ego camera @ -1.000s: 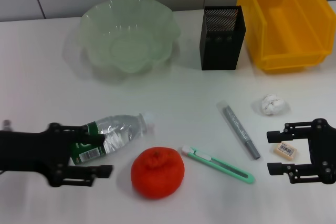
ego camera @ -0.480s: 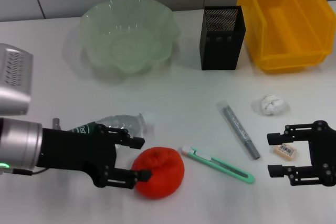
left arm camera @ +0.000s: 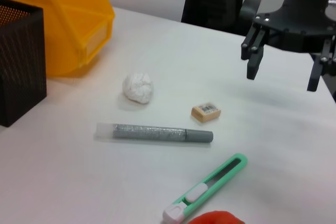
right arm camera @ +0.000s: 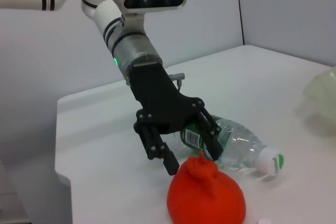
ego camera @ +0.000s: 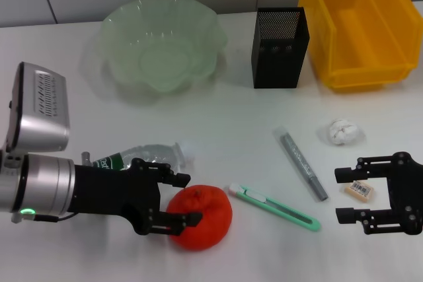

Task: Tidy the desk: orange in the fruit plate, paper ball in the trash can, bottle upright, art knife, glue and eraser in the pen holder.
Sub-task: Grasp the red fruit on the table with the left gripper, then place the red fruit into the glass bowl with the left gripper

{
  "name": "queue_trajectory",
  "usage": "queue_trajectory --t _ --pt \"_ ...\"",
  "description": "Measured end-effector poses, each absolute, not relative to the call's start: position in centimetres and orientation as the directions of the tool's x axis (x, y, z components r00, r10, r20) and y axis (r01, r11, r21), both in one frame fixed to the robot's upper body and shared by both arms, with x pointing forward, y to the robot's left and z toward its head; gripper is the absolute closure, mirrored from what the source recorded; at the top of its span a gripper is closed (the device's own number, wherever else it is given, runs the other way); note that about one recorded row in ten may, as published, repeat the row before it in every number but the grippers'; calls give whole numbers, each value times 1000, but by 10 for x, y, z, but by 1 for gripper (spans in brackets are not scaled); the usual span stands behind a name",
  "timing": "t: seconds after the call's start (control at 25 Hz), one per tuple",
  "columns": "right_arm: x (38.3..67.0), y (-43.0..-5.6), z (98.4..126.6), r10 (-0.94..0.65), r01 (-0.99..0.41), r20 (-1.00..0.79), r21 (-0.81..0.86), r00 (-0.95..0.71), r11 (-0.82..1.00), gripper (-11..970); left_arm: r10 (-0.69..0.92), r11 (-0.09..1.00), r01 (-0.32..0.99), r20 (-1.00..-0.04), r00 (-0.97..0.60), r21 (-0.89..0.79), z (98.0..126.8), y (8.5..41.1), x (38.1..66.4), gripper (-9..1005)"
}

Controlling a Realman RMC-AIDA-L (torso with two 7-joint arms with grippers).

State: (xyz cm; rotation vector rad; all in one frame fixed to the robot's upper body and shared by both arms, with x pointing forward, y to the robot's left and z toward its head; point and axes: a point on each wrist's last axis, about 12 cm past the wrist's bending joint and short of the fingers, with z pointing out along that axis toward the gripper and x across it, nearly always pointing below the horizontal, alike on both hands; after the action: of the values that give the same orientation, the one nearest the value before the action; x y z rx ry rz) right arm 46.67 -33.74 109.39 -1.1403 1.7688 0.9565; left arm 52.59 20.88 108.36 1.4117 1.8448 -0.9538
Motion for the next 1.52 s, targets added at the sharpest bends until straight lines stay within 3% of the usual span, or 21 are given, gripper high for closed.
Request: queue_trajectory --t 0.84,1.08,1.2,1.52 --pt "469 -336 1093 -323 -936 -908 165 -267 310 306 542 147 977 -814 -208 -152 1080 196 526 308" --pt "469 -336 1093 -324 -936 -907 166 -269 312 306 546 142 977 -811 -209 -157 1078 194 525 479" --pt "470 -336 1093 -325 -935 -907 163 -268 315 306 547 138 978 -812 -204 -153 1078 193 525 738" --pt "470 -335 1092 -319 -934 -909 165 -269 317 307 498 144 976 -841 -212 -161 1086 194 526 787"
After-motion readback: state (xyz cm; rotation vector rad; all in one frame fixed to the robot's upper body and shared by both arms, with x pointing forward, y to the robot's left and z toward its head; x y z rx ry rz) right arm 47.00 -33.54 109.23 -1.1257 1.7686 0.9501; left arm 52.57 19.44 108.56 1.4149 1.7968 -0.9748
